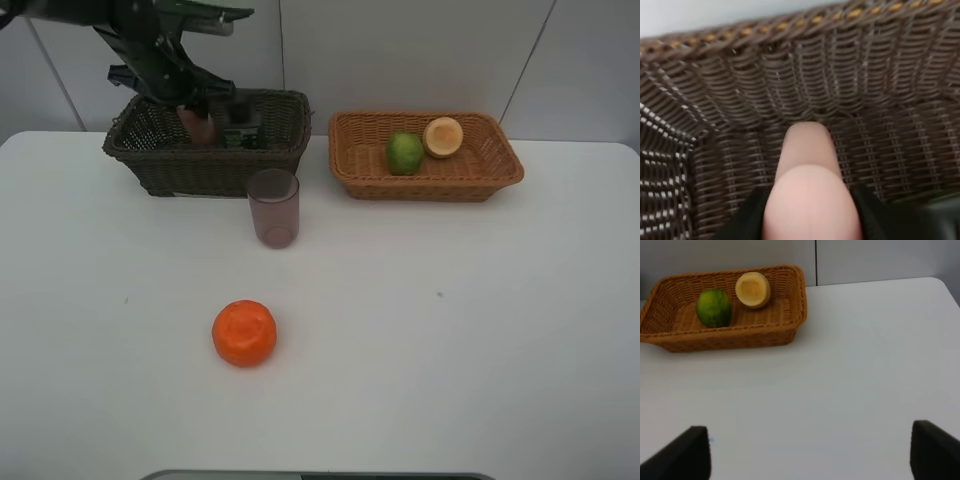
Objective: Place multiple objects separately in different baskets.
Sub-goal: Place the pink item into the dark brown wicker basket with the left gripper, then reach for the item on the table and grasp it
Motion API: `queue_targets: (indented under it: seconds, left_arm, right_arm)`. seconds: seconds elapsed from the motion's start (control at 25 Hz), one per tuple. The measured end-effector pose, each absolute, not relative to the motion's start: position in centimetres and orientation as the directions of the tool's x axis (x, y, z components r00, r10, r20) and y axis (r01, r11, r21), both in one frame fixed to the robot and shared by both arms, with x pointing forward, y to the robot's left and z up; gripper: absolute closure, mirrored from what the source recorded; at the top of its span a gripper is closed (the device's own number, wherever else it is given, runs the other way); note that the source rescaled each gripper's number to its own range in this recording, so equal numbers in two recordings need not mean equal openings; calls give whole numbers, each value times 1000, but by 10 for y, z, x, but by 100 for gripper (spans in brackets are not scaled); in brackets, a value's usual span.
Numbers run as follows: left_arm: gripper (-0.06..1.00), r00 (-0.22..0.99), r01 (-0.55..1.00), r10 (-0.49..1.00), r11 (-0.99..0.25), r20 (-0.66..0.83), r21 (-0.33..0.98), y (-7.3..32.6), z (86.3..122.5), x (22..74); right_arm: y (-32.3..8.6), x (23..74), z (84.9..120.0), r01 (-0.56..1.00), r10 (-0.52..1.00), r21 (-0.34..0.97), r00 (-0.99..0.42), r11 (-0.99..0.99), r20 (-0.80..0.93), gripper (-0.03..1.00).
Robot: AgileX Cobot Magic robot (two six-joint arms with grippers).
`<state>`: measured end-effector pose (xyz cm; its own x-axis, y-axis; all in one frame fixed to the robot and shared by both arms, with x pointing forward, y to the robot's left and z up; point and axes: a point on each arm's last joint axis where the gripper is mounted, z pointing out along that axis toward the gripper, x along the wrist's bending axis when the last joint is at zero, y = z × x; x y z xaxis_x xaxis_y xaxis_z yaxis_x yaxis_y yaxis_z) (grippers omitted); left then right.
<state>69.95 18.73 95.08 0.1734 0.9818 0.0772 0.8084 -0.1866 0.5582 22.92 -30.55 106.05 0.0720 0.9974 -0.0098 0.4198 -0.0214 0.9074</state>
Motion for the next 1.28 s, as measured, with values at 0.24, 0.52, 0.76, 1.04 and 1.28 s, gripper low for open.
queue_targets:
  seconds: [0.24,0.52,0.76,1.04,1.28]
  left_arm:
    - [57,176,823,981,-189,77,536,187,937,701]
    - [57,174,838,983,-178,56,516,186,936,699]
    - [50,179,856,981,-190,70,480,192,934,697]
    - [9,178,853,981,-190,72,486,194,943,695]
    - [8,160,836,985,-167,59,522,197,992,682]
  right_arm:
    - [-306,229,1061,420,997,907,72,-21,-10,28]
    - [-306,229,1061,420,997,907,72,-21,-10,28]
    - [-306,229,1061,420,997,907,72,-21,-10,28]
    - [-306,229,1061,420,997,907,72,-21,-10,28]
    - [-306,229,1061,420,997,907,72,-21,-10,28]
